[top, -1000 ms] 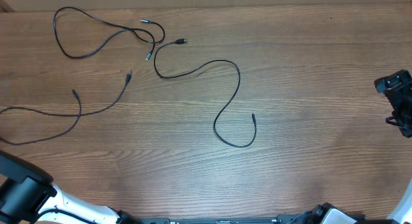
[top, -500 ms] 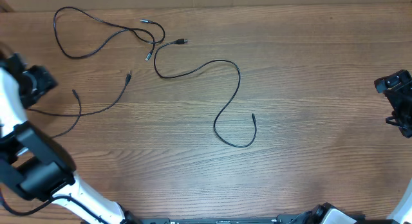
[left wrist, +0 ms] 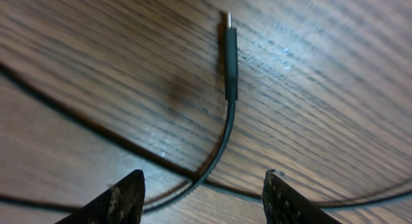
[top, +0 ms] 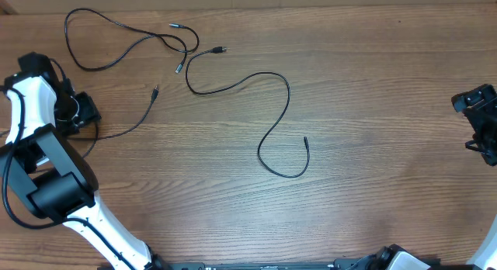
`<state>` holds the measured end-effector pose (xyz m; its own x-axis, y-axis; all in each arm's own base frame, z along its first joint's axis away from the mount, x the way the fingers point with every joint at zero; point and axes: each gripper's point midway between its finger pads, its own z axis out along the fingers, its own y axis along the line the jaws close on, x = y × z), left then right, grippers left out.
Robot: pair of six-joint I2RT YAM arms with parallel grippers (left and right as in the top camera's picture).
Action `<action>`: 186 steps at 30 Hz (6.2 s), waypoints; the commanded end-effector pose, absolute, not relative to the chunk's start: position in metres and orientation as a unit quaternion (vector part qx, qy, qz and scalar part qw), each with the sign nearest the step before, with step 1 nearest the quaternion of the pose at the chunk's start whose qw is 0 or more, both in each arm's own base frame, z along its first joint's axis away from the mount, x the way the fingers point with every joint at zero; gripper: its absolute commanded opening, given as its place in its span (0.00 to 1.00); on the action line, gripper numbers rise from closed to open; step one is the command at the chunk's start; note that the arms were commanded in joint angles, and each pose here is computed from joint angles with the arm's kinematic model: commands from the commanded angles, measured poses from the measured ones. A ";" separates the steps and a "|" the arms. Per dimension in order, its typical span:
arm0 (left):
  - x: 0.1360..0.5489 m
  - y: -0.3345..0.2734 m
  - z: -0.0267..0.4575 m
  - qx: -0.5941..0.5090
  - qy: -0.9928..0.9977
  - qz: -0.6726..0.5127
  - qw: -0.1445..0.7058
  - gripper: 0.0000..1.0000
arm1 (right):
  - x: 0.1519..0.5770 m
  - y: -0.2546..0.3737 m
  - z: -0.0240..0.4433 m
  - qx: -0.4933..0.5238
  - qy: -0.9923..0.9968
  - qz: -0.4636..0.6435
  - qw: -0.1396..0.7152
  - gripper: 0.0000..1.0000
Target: Untangle cables
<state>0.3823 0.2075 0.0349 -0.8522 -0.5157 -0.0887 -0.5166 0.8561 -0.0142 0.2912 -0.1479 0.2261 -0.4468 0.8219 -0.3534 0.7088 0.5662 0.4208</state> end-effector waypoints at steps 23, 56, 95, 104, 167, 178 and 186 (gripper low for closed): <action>0.385 0.210 -0.014 -0.255 0.967 0.004 0.000 0.04 | 0.292 -0.151 0.231 0.450 0.844 0.099 0.276 1.00; 0.402 0.101 0.085 -0.055 0.973 -0.208 0.087 0.04 | 0.292 -0.151 0.231 0.450 0.844 0.099 0.276 1.00; 0.426 0.030 0.137 -0.045 0.973 -0.212 0.078 0.91 | 0.292 -0.151 0.231 0.450 0.844 0.099 0.276 1.00; 0.477 0.042 0.227 -0.215 0.932 -0.227 0.185 1.00 | 0.292 -0.151 0.231 0.450 0.844 0.099 0.276 1.00; 0.449 0.086 0.204 -0.284 0.947 0.006 0.152 0.99 | 0.292 -0.151 0.231 0.450 0.844 0.099 0.276 1.00; 0.473 0.065 0.211 -0.218 0.957 -0.028 0.190 0.97 | 0.292 -0.151 0.231 0.450 0.844 0.099 0.276 1.00; 0.514 0.073 0.218 -0.169 0.949 -0.016 0.265 0.93 | 0.292 -0.151 0.231 0.450 0.844 0.099 0.276 1.00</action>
<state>0.5029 0.0763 0.2136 -0.7892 -0.4145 -0.4531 -0.3900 0.9082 -0.1517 0.2912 -0.1480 0.2261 -0.4469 0.8216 -0.3538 0.7090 0.5665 0.4201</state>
